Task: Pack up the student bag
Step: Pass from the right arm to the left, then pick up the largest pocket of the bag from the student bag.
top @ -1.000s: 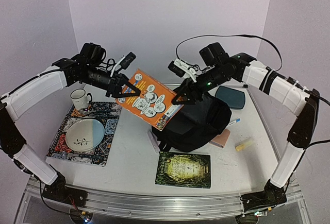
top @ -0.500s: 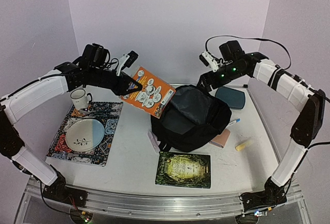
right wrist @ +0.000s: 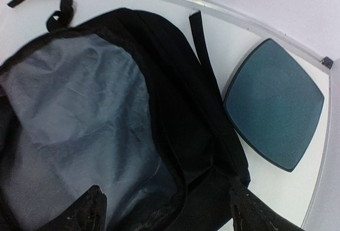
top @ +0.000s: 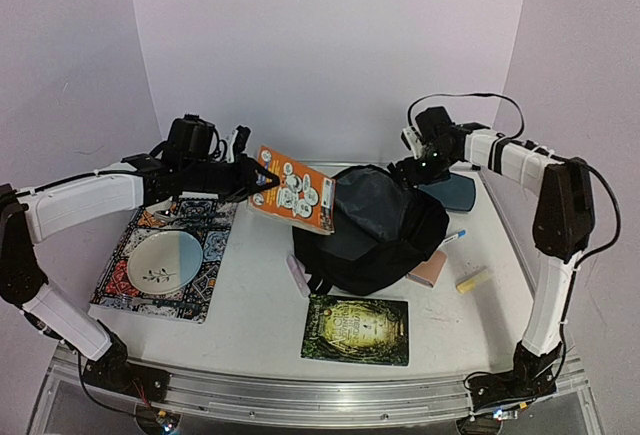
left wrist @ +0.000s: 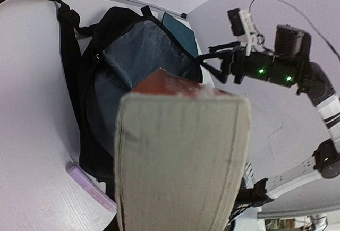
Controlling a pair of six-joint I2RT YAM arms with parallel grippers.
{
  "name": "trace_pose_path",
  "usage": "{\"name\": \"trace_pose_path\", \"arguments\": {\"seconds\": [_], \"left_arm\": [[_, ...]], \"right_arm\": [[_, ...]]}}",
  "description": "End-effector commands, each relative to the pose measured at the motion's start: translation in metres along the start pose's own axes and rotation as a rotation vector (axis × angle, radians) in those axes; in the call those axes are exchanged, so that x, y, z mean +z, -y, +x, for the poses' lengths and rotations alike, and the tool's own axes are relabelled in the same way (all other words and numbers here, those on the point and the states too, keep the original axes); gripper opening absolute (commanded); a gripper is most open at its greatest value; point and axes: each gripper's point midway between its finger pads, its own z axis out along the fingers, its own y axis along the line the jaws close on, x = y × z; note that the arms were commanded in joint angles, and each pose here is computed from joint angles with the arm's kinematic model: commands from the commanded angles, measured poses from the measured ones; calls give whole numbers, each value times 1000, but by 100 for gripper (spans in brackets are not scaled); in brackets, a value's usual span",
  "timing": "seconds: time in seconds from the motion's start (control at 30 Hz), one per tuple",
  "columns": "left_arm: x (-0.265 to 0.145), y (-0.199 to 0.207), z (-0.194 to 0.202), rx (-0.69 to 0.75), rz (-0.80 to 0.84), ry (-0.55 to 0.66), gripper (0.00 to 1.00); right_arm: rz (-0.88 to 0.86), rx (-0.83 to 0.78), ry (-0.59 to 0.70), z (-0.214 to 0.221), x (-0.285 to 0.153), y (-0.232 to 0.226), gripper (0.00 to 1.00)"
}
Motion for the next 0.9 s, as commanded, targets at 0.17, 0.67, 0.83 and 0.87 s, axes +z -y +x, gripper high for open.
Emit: {"name": "trace_pose_path", "arguments": {"seconds": [0.17,0.67,0.83,0.87], "left_arm": [[-1,35,-47,-202,127,193,0],[34,3,-15,-450,62,153,0],[42,-6,-11,-512,37,155,0],[44,-7,-10,-527,34,152,0]], "right_arm": [[2,-19,-36,17,43,-8,60],[-235,90,237,-77,-61,-40,0],[-290,103,363,-106,-111,-61,0],[-302,104,385,-110,-120,-67,0]]}}
